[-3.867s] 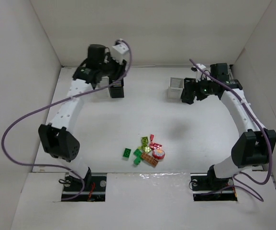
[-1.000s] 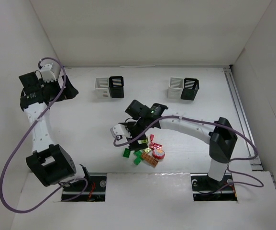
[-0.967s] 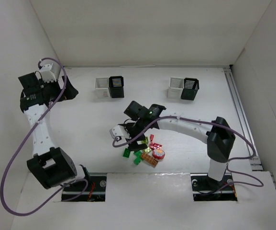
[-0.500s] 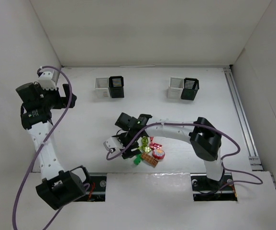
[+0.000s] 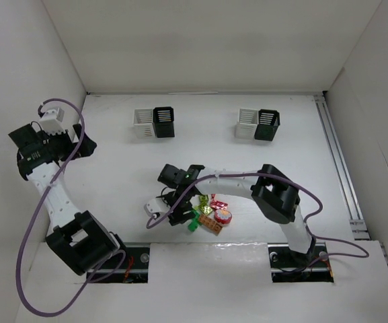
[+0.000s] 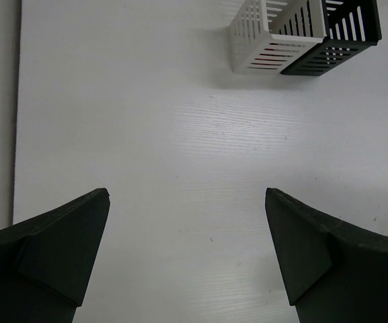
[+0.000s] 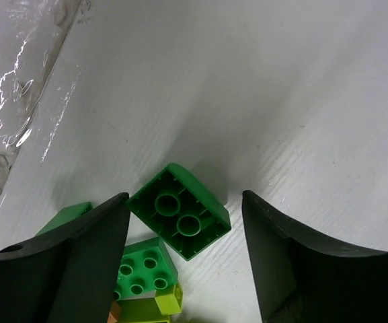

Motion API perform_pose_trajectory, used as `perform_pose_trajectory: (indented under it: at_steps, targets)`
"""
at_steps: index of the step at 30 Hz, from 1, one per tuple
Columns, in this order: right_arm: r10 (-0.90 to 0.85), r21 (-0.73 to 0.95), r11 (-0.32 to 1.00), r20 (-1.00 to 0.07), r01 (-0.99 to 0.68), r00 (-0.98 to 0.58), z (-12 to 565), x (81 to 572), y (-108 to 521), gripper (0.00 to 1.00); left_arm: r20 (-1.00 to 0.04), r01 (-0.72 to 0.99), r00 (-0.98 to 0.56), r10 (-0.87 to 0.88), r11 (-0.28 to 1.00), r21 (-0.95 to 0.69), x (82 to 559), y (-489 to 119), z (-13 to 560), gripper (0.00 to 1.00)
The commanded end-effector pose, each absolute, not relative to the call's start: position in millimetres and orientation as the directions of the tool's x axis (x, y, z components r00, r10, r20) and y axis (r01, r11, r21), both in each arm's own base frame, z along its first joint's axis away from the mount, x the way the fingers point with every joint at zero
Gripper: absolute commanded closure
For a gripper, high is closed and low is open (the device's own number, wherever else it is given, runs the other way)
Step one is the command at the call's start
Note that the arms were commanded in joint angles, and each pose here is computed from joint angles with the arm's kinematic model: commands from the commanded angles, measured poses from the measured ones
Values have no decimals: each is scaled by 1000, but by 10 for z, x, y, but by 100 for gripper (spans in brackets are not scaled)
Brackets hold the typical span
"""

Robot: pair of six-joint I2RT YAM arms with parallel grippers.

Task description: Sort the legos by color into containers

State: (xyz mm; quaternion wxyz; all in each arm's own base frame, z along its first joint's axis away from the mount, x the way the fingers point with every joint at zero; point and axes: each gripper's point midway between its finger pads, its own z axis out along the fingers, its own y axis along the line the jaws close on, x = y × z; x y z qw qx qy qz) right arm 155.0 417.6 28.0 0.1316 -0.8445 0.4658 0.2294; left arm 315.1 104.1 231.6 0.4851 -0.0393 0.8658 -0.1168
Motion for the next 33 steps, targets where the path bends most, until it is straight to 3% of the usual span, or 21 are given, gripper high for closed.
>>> perform_pose_trajectory:
  at_steps: [1, 2, 5, 6, 10, 15, 18, 19, 20, 25, 30, 33]
  targets:
    - [-679, -67, -552, -542, -831, 495, 402, 1576, 4373, 29, -865, 120, -483, -133, 969, -216, 3183, 982, 2534, 0]
    - [-672, -79, -551, -548, -831, 498, 412, 1590, 4403, 40, -867, 129, -481, -134, 967, -221, 3184, 965, 2541, 0]
    - [-682, -104, -534, -533, -839, 500, 376, 1663, 4431, 55, -878, 158, -466, -111, 966, -206, 3199, 947, 2567, 0]
    - [-687, -99, -528, -534, -843, 493, 376, 1660, 4429, 66, -875, 161, -472, -106, 966, -204, 3190, 945, 2526, 0]
    - [-718, -88, -499, -515, -862, 468, 336, 1679, 4381, 85, -894, 203, -443, -70, 963, -176, 3176, 894, 2583, 0]
    - [-725, -119, -387, -573, -914, 382, 734, 1854, 4381, 92, -924, 279, -383, 6, 954, -110, 3130, 713, 2714, 0]
    - [-732, -109, -247, -629, -963, 260, 1099, 2034, 4357, 44, -931, 333, -358, 75, 941, -52, 3128, 476, 2696, 0]
    - [-728, -121, -195, -647, -973, 226, 1208, 2139, 4363, 13, -928, 334, -366, 69, 940, -62, 3126, 414, 2645, 0]
    - [-734, -105, -117, -661, -988, 157, 1275, 2207, 4322, 0, -932, 368, -352, 90, 928, -49, 3127, 263, 2667, 0]
    - [-714, -70, 194, -694, -979, -92, 1411, 2807, 3911, 1, -941, 381, -323, 102, 924, -31, 3223, -101, 2682, 0]
    - [-594, -6, 586, -683, -810, -425, 1277, 3319, 3303, 7, -947, 333, -305, 100, 943, -8, 3341, -334, 2714, 0]
    - [-526, 81, 682, -635, -726, -565, 1101, 3339, 3156, 8, -950, 271, -307, 49, 962, -39, 3448, -286, 2790, 0]
